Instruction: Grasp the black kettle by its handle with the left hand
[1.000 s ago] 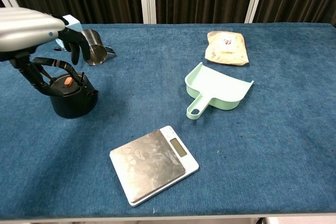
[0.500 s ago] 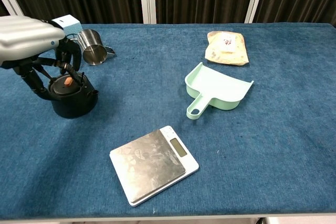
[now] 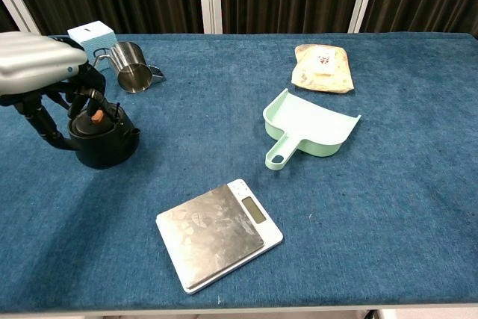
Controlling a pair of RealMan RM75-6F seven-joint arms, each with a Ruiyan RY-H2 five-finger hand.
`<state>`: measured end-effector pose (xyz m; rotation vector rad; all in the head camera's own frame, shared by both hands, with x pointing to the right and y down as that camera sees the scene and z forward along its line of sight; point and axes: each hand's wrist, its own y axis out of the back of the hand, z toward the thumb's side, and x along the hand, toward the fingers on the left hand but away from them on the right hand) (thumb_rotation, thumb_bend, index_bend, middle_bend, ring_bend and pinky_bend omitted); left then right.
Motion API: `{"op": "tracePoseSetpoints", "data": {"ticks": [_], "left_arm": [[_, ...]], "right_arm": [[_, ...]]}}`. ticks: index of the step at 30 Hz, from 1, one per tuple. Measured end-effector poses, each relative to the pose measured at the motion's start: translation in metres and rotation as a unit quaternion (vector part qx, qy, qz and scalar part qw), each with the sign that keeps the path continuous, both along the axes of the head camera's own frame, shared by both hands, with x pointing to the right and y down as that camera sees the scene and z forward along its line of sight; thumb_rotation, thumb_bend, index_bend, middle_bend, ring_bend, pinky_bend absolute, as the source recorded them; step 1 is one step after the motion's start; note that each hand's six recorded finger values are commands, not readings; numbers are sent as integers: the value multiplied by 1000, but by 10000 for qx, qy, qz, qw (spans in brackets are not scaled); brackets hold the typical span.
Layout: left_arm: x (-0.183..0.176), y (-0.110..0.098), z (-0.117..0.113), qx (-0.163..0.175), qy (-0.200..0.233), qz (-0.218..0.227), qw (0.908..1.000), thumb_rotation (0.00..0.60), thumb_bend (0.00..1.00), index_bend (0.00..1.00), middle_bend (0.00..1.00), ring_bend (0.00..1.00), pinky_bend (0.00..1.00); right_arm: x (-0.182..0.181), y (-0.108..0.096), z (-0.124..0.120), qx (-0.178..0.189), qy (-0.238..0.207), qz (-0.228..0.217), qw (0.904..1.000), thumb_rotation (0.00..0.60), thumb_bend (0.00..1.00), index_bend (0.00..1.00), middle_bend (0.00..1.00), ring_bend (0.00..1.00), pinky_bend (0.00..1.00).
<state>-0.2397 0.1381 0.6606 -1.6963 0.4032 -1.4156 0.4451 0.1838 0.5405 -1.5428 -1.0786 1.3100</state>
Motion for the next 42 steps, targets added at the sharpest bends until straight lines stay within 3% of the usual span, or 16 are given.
{"op": "tracePoseSetpoints", "data": {"ticks": [21, 26, 31, 34, 37, 42], "left_arm": [[6, 10, 19, -404, 110, 7, 9991, 584, 111, 768, 836, 702, 0], [7, 11, 22, -456, 135, 1, 9989, 483, 111, 886, 948, 811, 0], [8, 9, 22, -492, 244, -79, 9985, 289, 105, 994, 1000, 894, 0], [8, 6, 22, -491, 330, -142, 9981, 153, 88, 1000, 1000, 909, 0], [7, 3, 22, -496, 435, -212, 9976, 60, 71, 1000, 1000, 921, 0], [4, -4, 20, -460, 593, -355, 9966, 12, 58, 1000, 1000, 946, 1]], "right_arm": [[2, 0, 4, -53, -3, 61, 10000, 600, 99, 0, 25, 0, 0], [2, 0, 4, -44, -8, 69, 10000, 600, 99, 0, 25, 0, 0], [3, 1, 4, -47, -2, 93, 9999, 600, 99, 0, 26, 0, 0], [4, 1, 4, -50, -2, 107, 9999, 600, 98, 0, 26, 0, 0], [4, 1, 4, -50, -5, 114, 9999, 600, 99, 0, 25, 0, 0], [5, 1, 5, -53, -15, 127, 9999, 600, 99, 0, 25, 0, 0]]}}
